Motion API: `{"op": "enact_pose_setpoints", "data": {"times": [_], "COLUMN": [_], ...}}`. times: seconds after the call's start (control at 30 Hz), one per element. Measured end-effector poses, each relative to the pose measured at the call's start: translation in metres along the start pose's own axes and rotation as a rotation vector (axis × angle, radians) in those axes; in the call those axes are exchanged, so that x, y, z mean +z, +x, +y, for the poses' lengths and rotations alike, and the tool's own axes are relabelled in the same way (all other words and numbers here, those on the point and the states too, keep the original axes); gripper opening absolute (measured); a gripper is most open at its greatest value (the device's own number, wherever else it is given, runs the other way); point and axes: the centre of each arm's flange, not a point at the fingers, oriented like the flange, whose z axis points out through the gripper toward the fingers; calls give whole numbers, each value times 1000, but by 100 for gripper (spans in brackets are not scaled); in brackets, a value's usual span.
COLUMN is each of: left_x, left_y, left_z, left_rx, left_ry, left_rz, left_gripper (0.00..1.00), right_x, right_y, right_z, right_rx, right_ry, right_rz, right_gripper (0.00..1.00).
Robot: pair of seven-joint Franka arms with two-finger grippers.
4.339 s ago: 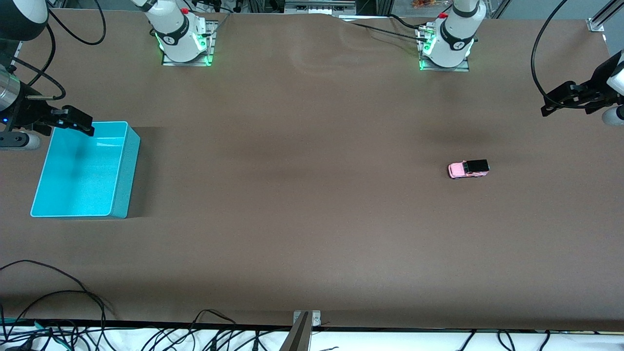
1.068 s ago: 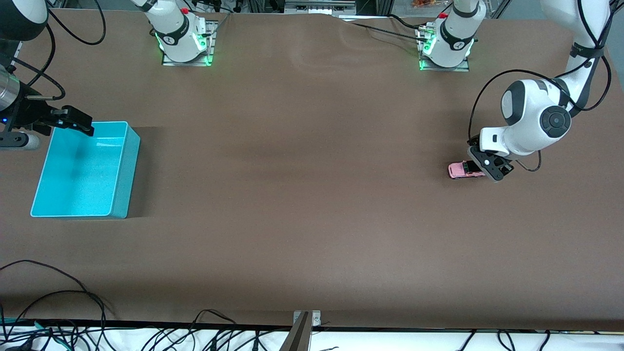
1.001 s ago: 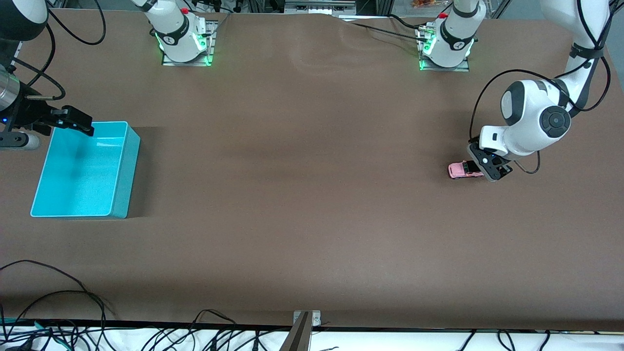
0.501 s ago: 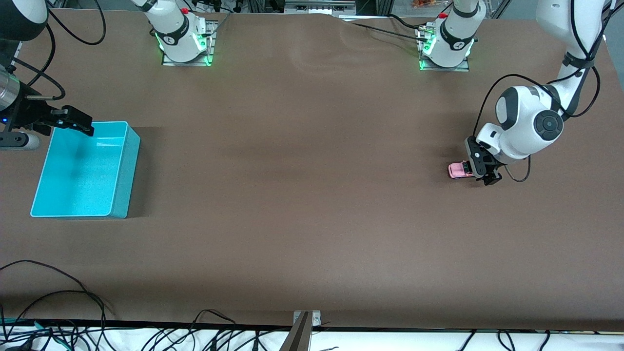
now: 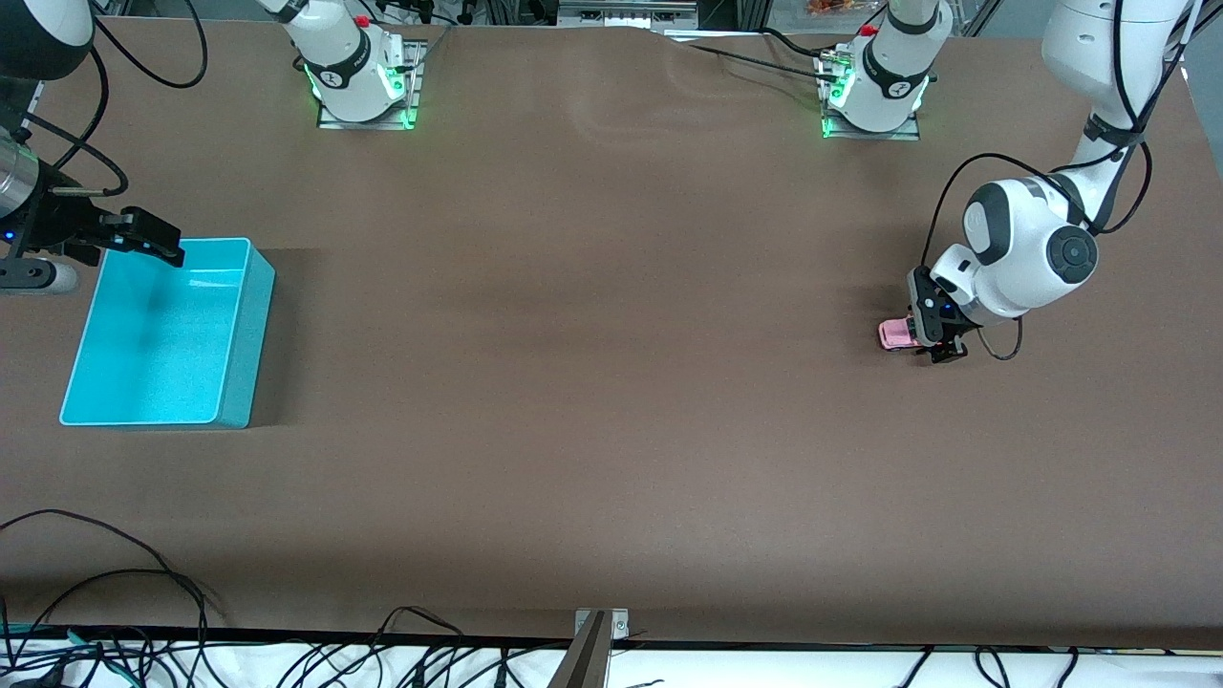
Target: Wind and store pink jeep toy
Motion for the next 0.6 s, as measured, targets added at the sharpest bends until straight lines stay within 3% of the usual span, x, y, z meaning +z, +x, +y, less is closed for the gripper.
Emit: {"op": "enact_pose_setpoints", "data": {"times": [0.27, 0.6], "left_x": [-19, -21], "left_y": [5, 4], "left_z": [-7, -7], "left_rx": [12, 13], "left_ry": [39, 41], "left_rz": [1, 1], "left_gripper": [94, 92], "right_x": [0, 0], "right_y": [0, 0], "right_z": [0, 0], "right_rx": [0, 0], "right_ry": [0, 0], "right_rz": [0, 0], "right_gripper": [100, 100]}}
